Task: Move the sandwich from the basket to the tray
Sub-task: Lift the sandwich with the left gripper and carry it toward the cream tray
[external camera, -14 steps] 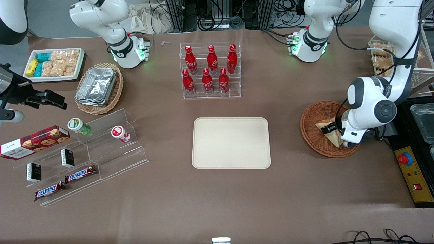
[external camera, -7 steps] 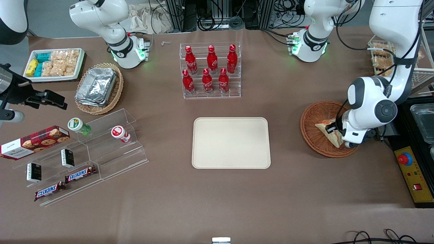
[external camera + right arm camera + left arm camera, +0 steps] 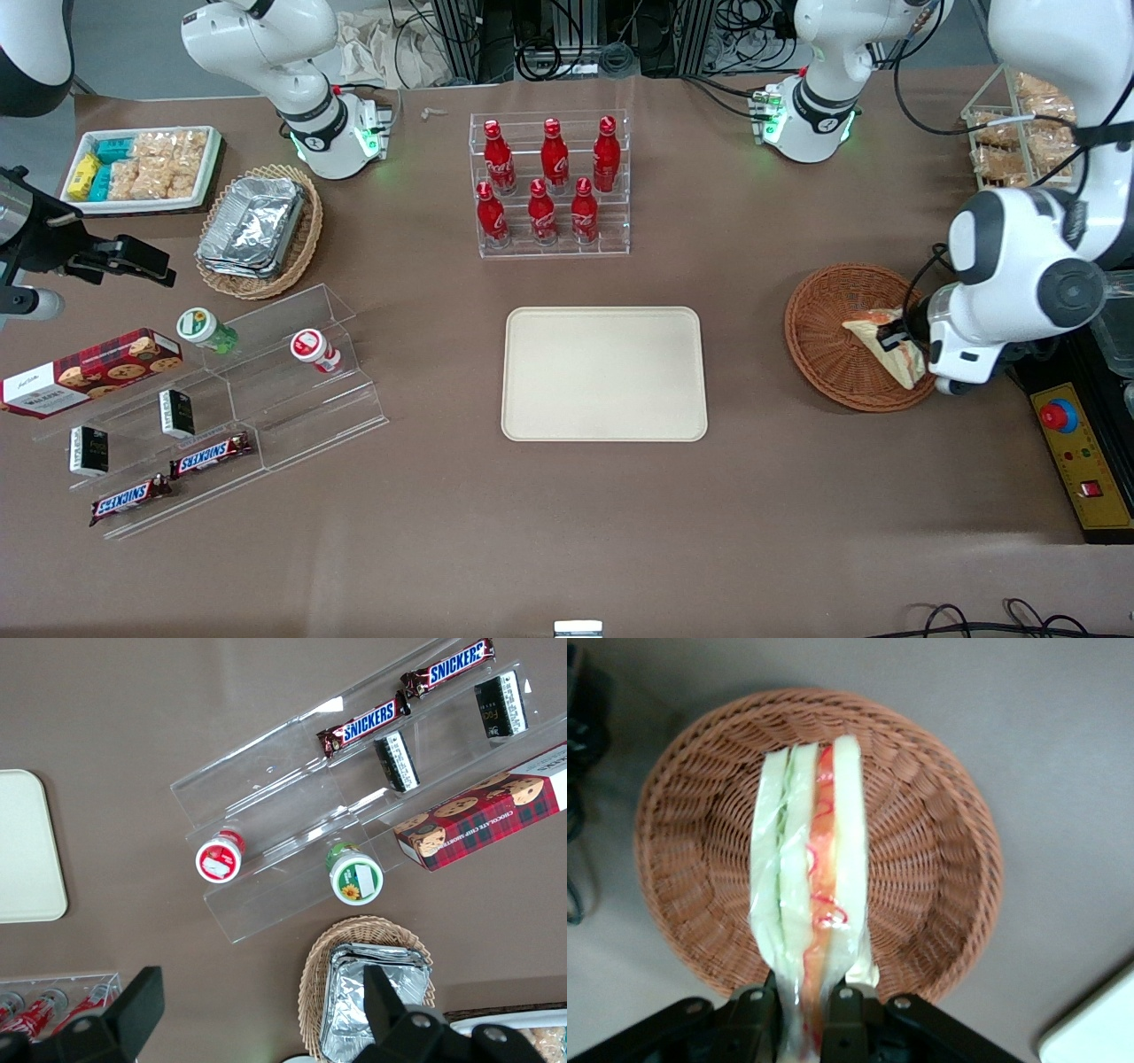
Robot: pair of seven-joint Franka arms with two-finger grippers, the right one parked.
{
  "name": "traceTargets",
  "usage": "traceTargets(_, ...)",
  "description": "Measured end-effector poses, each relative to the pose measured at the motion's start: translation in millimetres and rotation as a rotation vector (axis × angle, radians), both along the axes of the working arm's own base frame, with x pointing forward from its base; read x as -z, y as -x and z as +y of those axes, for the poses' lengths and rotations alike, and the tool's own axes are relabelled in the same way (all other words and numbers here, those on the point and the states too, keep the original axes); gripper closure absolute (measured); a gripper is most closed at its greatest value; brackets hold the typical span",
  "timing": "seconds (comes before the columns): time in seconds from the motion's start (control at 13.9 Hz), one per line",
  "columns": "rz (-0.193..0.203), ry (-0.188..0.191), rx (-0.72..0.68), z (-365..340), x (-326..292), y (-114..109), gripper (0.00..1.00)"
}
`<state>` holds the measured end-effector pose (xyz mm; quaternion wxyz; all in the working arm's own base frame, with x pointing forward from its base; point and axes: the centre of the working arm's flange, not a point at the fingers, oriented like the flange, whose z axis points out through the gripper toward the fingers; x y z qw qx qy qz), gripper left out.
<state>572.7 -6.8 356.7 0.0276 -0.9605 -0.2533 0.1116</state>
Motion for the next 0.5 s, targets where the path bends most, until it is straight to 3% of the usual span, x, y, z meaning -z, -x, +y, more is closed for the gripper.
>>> traceTargets(0.5, -0.029, 0.006, 0.063, -38.0, -147.0, -24.1, 0.84)
